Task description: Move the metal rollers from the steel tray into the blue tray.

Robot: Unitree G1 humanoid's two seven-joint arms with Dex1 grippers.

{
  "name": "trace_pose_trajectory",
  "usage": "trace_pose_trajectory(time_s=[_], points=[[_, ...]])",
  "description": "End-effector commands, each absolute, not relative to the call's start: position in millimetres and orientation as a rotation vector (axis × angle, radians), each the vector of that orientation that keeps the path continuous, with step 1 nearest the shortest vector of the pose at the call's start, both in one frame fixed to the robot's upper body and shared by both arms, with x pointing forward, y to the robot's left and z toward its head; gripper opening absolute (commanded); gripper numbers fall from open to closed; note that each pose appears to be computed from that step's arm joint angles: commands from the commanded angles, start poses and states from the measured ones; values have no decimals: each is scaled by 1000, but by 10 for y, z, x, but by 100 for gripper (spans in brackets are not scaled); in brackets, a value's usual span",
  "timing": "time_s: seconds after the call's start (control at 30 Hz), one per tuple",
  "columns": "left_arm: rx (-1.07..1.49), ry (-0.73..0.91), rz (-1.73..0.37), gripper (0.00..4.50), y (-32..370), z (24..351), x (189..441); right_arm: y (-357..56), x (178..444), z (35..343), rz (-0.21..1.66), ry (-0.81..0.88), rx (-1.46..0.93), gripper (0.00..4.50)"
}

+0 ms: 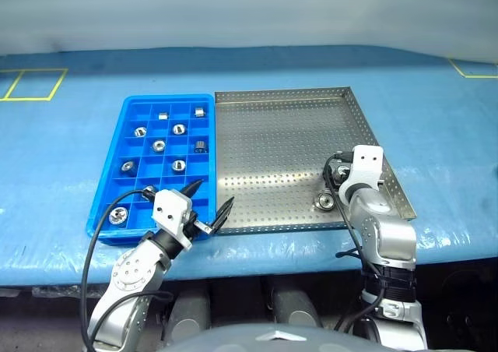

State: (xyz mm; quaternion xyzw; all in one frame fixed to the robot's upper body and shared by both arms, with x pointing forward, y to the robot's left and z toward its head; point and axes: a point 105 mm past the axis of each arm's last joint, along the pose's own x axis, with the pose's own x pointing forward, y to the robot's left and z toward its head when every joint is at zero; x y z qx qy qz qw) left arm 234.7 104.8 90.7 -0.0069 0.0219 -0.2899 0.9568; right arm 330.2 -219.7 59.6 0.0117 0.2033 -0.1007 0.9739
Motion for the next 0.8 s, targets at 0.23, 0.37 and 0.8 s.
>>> trace_pose_trajectory(time_s=[0.23,0.37,0.8], points=[[-8,10,-614,450,986,1006,2327,-2168,3332,674,-199,390,82,171],[15,-14,-590,450,1010,1036,2344,-1941,3400,818,-96,344,75,172],[58,-116,-443,450,1192,1185,2380,-638,3536,1491,498,139,-56,172]])
